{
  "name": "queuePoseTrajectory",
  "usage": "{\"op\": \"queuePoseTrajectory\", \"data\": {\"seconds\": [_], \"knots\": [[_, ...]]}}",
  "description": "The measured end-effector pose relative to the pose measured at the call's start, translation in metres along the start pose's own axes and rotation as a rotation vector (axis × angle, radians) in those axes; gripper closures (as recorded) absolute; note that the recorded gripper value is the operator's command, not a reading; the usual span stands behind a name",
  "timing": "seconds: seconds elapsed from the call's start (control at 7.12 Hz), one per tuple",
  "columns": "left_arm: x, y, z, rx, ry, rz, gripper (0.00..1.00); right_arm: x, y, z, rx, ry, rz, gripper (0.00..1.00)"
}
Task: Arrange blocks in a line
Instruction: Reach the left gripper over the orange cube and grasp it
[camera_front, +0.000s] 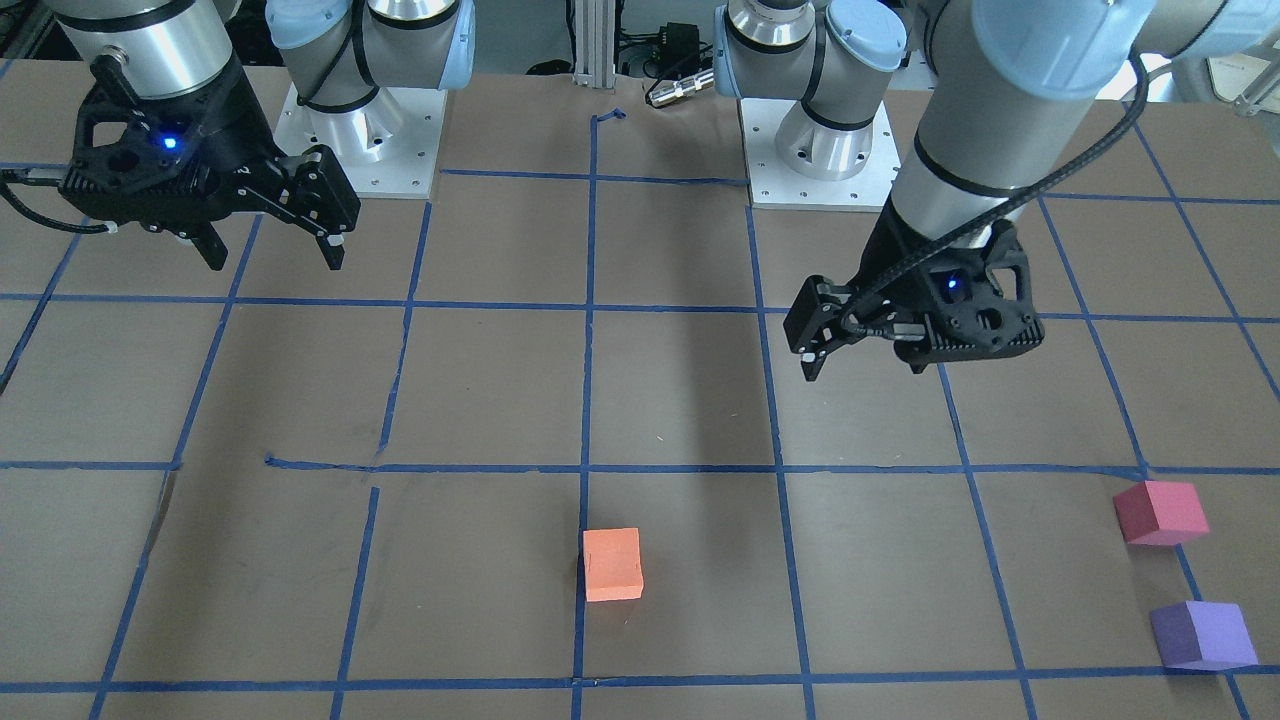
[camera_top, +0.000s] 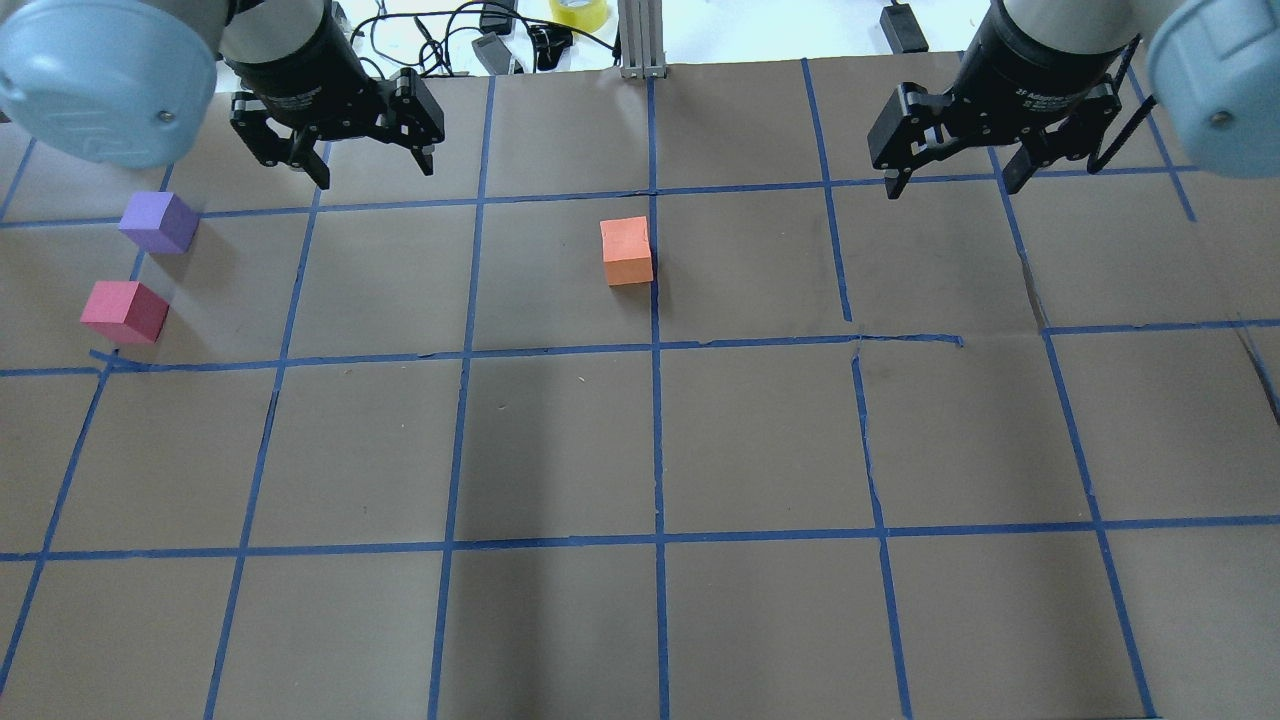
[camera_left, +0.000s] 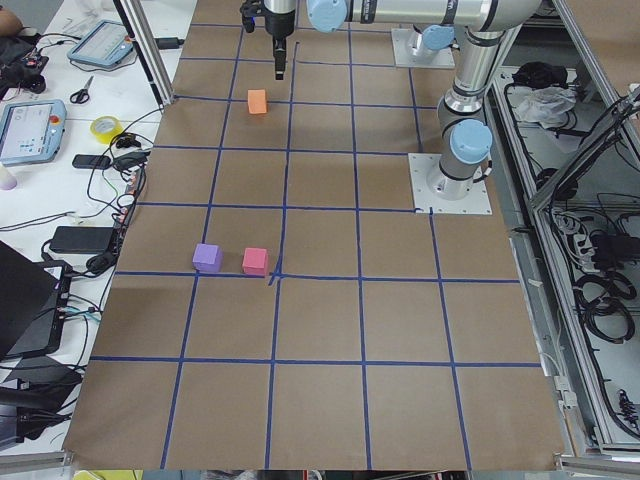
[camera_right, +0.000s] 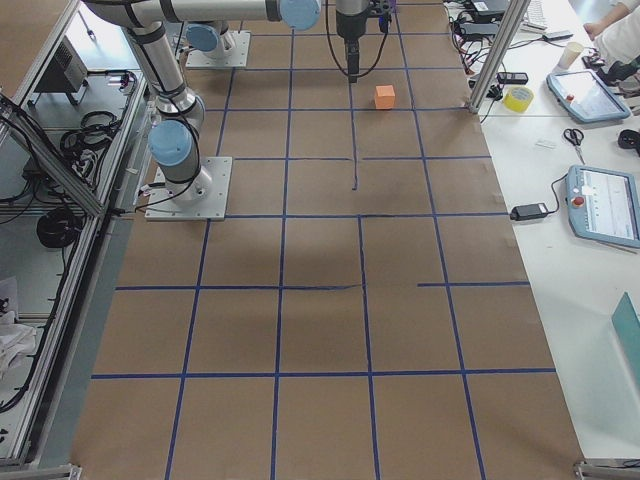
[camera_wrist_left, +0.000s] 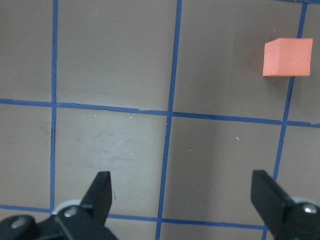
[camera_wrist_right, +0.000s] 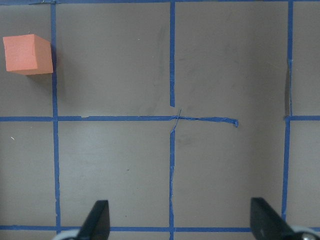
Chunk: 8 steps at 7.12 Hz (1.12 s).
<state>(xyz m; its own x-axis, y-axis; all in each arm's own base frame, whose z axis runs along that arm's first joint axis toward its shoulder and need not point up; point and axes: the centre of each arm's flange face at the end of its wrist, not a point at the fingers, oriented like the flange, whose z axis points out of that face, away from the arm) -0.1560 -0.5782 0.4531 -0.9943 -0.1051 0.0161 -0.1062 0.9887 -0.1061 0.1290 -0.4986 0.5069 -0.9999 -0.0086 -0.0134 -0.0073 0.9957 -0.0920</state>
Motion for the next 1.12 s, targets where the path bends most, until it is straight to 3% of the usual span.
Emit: {"op": "queuePoseTrajectory", "data": {"seconds": [0.42,1.12], "knots": [[0.068,-0.030,0.091,-0.008,0.001,0.027,0.00,0.001,-0.001,-0.001,0.004,0.005,0.000,0.00],[0.152,-0.076,0.165,-0.005,0.013,0.030,0.00,0.001,-0.001,-0.002,0.003,0.005,0.003,0.00]]}}
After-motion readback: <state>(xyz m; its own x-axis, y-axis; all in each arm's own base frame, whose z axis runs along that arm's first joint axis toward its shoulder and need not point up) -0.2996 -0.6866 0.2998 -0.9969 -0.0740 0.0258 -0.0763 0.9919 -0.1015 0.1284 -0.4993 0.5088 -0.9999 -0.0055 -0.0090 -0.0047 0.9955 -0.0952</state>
